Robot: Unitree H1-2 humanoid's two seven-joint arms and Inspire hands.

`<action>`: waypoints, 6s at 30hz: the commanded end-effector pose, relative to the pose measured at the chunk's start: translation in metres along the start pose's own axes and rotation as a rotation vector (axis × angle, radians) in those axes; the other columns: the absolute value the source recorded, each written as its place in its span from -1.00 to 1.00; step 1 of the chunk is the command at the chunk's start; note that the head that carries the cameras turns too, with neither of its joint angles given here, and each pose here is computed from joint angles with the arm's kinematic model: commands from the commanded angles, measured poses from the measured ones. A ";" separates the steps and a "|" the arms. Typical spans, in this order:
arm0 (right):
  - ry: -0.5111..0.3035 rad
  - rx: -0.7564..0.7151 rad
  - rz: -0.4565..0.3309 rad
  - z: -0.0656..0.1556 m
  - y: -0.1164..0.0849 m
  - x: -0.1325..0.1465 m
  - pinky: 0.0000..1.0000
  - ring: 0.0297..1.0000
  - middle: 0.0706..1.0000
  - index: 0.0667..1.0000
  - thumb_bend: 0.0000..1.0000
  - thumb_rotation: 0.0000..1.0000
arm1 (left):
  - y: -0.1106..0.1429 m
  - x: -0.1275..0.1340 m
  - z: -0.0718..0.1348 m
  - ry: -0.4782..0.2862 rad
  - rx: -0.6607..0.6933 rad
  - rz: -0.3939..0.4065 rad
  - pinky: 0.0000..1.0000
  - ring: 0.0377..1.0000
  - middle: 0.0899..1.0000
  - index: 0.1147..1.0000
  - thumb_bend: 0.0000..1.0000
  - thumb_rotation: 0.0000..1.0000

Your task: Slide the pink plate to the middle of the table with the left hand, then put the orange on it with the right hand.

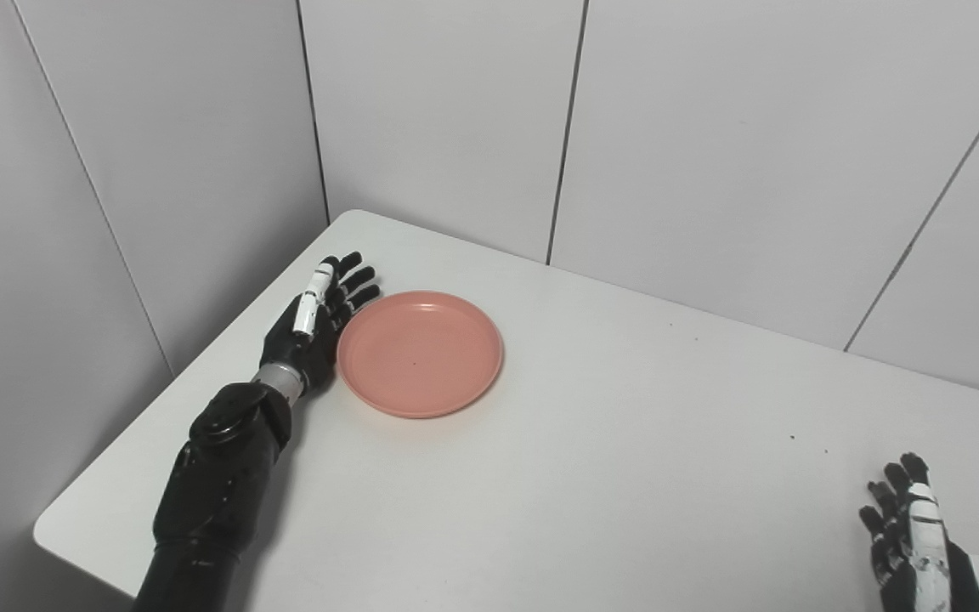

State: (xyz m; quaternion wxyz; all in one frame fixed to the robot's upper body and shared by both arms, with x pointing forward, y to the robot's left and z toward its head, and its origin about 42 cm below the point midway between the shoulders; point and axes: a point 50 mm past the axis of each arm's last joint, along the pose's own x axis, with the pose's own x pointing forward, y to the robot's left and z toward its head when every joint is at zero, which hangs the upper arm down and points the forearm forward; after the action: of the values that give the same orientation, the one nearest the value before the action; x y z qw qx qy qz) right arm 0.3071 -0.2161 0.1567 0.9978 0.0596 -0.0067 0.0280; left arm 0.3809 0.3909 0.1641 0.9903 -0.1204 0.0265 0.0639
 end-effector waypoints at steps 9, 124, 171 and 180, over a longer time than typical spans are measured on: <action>-0.063 0.002 0.002 0.019 0.005 0.003 1.00 1.00 1.00 1.00 -0.89 1.00 | -0.035 0.010 0.006 0.003 -0.004 -0.083 0.82 0.83 0.83 0.79 -0.35 1.00; -0.145 -0.123 -0.067 0.039 0.037 0.022 0.86 0.86 0.89 0.86 -0.46 1.00 | -0.193 -0.057 -0.044 -0.151 0.142 -0.324 0.93 0.90 0.91 0.88 -0.21 1.00; -0.288 -1.137 -0.566 0.161 -0.086 -0.005 0.56 0.78 0.89 0.89 0.71 -0.36 | -0.152 -0.032 -0.068 -0.090 0.130 -0.317 0.94 0.93 0.94 0.90 -0.34 1.00; -0.191 -1.145 -0.580 0.154 -0.100 0.000 0.51 0.77 0.91 0.90 0.74 -0.39 | -0.152 -0.029 -0.063 -0.096 0.145 -0.329 0.99 0.96 0.98 0.94 -0.24 1.00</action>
State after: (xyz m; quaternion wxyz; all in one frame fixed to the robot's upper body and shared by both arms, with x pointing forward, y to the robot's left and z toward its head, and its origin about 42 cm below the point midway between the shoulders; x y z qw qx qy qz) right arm 0.3091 -0.3291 0.2830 0.8418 -0.4787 -0.0768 -0.2372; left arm 0.3658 0.2271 0.1322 0.9941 -0.0517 -0.0294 -0.0911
